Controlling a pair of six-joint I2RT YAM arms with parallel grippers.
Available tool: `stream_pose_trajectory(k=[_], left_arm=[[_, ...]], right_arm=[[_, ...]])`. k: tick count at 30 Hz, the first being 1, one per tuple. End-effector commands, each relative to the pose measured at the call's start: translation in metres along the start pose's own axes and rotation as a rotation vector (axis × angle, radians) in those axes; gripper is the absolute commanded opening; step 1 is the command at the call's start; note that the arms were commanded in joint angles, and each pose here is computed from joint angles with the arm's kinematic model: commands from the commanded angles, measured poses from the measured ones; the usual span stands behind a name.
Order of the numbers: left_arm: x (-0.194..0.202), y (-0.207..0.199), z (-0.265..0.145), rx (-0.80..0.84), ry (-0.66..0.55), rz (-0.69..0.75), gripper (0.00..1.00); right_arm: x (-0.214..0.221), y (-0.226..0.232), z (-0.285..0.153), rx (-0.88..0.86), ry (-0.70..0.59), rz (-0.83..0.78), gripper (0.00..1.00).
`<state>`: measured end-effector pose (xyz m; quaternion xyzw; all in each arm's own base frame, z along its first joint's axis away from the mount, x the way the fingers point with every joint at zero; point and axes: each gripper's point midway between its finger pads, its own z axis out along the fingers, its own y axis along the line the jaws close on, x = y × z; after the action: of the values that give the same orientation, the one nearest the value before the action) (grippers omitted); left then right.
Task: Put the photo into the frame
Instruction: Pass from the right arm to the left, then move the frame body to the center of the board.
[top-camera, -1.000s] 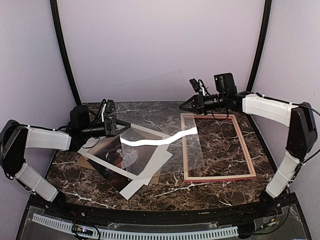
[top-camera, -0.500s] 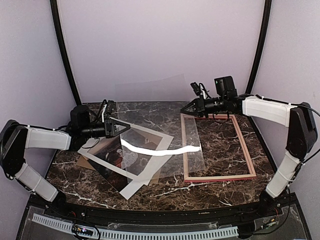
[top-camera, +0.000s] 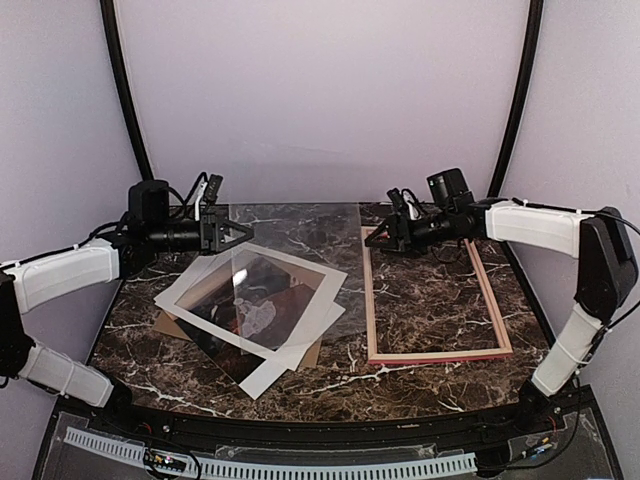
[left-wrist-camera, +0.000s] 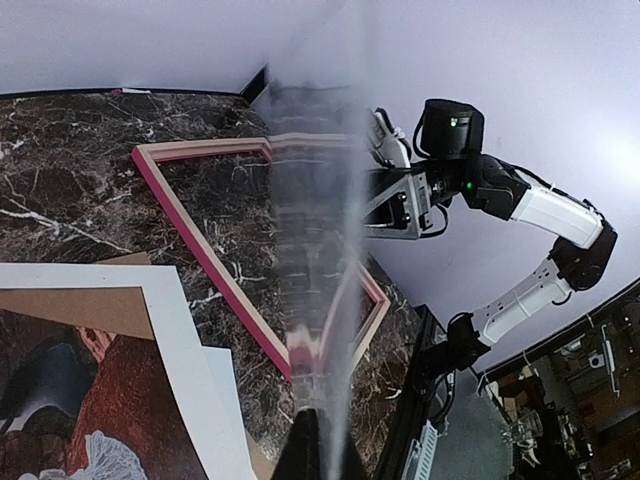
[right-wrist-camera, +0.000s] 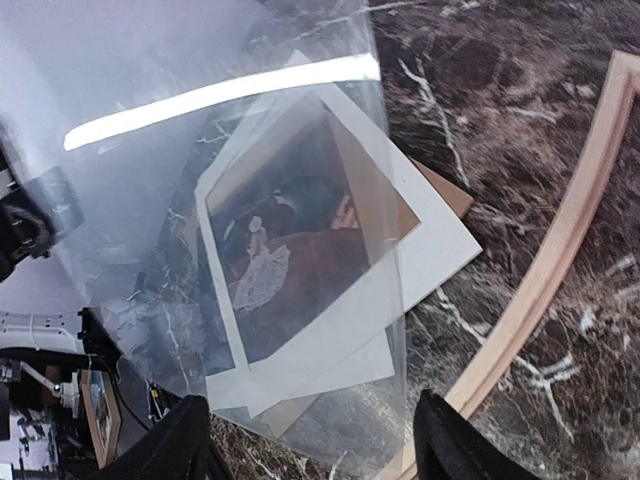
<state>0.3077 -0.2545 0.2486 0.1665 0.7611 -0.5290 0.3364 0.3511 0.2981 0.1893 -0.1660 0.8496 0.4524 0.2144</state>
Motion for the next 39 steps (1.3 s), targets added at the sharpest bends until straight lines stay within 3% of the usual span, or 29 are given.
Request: stream_pose_trajectory(k=[1, 8, 16, 27, 39], left_arm=[[-0.017, -0.028, -0.02, -0.056, 0.018, 0.073, 0.0], [-0.044, -0.051, -0.044, -0.171, 0.003, 0.146, 0.0], [-0.069, -0.067, -0.069, -0.271, -0.072, 0.22, 0.0], [-0.085, -0.079, -0.082, -0.3, -0.144, 0.267, 0.0], [-0.093, -0.072, -0.088, -0.367, -0.179, 0.306, 0.0]], right_arm=[[0.028, -0.034, -0.009, 0.162, 0.034, 0.011, 0.79], [0.067, -0.058, -0.004, 0.251, 0.082, 0.041, 0.88], [0.107, -0.06, 0.026, 0.303, 0.174, 0.018, 0.89], [0.145, -0.066, 0.063, 0.378, 0.266, -0.012, 0.83], [0.18, -0.03, 0.09, 0.349, 0.305, -0.043, 0.8]])
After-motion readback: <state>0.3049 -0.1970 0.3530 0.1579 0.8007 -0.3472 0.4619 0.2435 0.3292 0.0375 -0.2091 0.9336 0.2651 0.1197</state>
